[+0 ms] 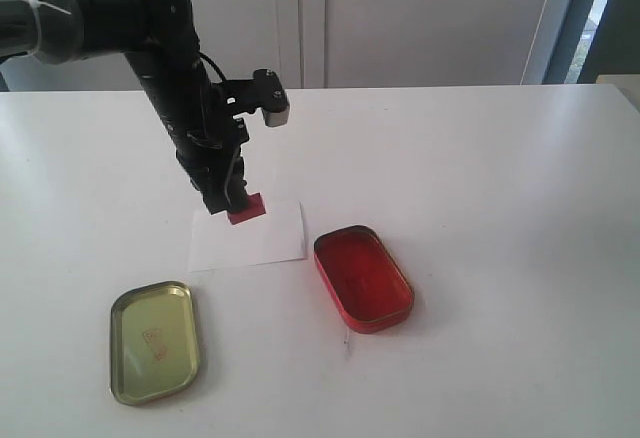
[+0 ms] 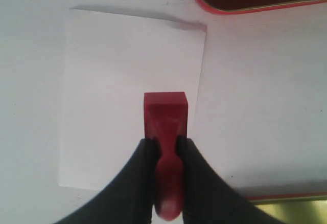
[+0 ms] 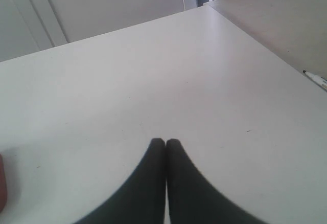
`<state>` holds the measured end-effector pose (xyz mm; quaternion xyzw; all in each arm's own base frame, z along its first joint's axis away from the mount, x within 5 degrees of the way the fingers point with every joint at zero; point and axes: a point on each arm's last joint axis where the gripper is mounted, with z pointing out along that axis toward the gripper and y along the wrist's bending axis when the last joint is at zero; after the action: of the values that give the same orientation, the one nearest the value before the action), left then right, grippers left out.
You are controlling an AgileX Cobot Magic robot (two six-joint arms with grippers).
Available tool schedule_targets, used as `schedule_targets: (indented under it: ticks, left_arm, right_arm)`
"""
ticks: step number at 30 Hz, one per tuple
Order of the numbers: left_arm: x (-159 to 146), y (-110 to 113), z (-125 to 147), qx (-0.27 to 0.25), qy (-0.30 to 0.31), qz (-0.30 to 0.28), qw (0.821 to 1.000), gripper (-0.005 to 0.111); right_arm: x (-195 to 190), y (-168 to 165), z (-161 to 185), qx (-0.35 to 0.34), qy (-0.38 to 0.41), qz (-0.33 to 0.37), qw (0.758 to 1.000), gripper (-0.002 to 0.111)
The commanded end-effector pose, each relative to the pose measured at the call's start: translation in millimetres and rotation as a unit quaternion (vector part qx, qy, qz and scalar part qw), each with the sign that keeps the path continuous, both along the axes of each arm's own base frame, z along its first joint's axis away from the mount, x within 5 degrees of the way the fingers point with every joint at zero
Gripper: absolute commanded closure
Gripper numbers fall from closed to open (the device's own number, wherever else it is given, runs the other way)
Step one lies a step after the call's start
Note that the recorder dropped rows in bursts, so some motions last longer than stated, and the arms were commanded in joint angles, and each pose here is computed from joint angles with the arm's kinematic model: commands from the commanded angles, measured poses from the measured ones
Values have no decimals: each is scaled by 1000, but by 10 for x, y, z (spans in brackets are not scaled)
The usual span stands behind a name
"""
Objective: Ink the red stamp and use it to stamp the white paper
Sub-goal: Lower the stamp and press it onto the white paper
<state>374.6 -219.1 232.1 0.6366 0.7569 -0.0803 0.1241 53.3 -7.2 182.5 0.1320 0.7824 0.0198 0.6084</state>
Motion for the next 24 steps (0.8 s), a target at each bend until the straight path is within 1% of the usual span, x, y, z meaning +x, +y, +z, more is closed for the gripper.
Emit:
schedule_targets:
  ticks: [1,11,16,21,24]
  left_arm:
    - [-29,-28,-5,-5,2,-17,1000,107]
    - [121,-103,-134,7,15,-22,1000,107]
    - [185,-91,-204,27,4,-23,999,107]
    - [211,-63,-317,53,9,-26,998,107]
    - [227,-65,-347,55,6,-25,998,107]
  right_arm:
    - [-3,-2,-2,-1,-3,-2,1000,108]
    - [-3,-2,-2,-1,-3,-2,1000,108]
    - [-3,-2,-2,-1,-3,-2,1000,108]
    - [-3,-2,-2,-1,-3,-2,1000,108]
    - [-3,-2,-2,-1,-3,-2,1000,108]
